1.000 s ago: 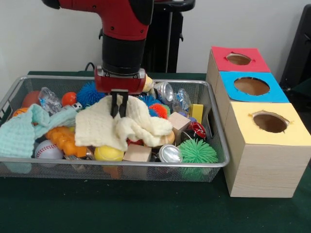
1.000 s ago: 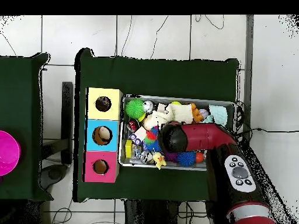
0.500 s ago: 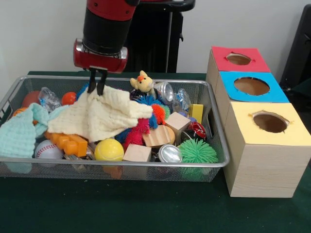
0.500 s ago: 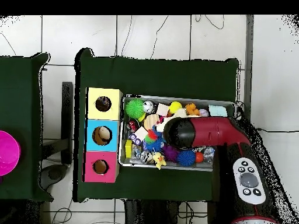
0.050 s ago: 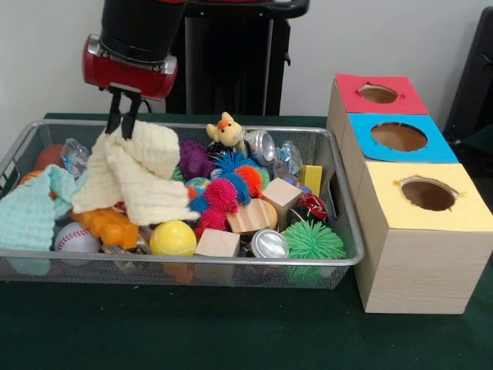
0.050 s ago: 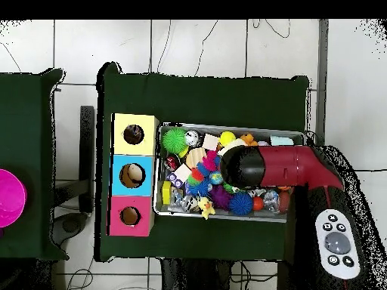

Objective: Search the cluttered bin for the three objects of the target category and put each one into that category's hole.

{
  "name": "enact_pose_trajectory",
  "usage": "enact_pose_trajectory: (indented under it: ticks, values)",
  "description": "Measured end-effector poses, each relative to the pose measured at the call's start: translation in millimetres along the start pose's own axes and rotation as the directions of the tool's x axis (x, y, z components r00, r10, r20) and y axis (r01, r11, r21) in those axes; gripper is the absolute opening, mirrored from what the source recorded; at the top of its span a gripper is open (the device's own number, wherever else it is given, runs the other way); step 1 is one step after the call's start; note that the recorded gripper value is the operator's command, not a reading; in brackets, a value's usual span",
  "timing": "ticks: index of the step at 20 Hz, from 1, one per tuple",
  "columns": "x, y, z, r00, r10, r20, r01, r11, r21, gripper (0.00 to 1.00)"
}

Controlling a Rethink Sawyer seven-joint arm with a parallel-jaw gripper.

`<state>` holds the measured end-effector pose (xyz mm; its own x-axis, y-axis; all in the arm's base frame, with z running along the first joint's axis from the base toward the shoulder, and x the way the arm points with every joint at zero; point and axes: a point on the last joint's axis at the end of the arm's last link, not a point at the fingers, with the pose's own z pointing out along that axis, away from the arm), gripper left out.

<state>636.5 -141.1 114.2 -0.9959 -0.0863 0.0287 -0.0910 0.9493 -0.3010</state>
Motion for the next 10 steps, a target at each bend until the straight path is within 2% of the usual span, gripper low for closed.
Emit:
enact_pose_trajectory:
  ticks: [5, 10]
  values:
    - [-12.5, -15, -5, 0.9995, 0.004, 0.03, -0.005, 0.9996, 0.029, 0.0]
    - [-27.7, -41, -11, 0.9975, 0.021, 0.068, -0.025, 0.9975, 0.067, 0.0]
